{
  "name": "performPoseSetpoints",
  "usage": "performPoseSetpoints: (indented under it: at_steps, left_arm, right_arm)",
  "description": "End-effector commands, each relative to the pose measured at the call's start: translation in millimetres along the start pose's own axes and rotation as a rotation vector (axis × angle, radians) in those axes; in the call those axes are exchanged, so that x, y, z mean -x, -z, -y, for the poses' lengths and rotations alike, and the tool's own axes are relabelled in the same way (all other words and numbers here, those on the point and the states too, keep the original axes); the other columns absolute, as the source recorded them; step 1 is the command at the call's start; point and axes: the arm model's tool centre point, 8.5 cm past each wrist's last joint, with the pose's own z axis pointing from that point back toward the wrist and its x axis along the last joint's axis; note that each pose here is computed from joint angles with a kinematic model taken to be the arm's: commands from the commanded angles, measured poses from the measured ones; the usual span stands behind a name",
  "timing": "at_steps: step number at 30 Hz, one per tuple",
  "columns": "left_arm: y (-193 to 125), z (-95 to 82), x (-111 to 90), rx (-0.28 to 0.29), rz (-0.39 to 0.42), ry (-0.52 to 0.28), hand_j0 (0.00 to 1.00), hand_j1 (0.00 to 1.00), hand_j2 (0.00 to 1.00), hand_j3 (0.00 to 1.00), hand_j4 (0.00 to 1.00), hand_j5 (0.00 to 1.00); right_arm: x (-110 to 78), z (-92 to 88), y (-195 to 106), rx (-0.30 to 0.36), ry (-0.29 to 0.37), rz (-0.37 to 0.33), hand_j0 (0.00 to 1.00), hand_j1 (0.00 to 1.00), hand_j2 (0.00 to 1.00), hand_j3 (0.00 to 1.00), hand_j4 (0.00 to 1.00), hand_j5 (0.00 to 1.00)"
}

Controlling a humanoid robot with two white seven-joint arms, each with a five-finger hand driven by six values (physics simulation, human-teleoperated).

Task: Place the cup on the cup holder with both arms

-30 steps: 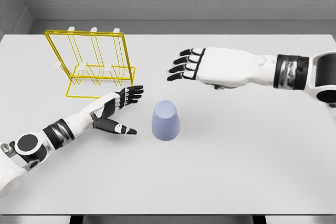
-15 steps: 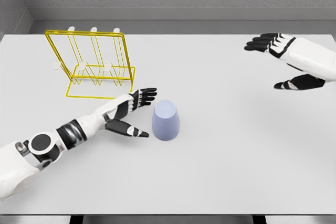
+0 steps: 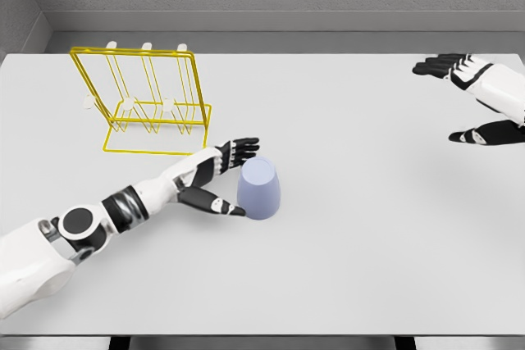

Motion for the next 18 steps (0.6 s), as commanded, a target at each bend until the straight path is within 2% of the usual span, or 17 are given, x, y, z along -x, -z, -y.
performPoseSetpoints:
  at_steps: [1, 8, 18]
  left_arm:
    - [3, 2.4, -1, 0.003, 0.007, -0.008, 1.0, 1.0, 1.0, 1.0, 1.0, 1.0]
    - [9, 9.0, 0, 0.02, 0.011, -0.013, 1.0, 1.0, 1.0, 1.0, 1.0, 1.0]
    - [16, 11.4, 8, 0.015, 0.001, -0.029, 1.0, 1.0, 1.0, 1.0, 1.0, 1.0]
  right_arm:
    - [0.1, -0.1, 0, 0.009, 0.009, 0.001, 1.0, 1.0, 1.0, 1.0, 1.0, 1.0]
    - [0.3, -3.5, -1, 0.003, 0.016, -0.002, 1.0, 1.0, 1.0, 1.0, 1.0, 1.0]
    - [0.3, -3.9, -1, 0.003, 0.018, -0.002, 1.0, 1.0, 1.0, 1.0, 1.0, 1.0]
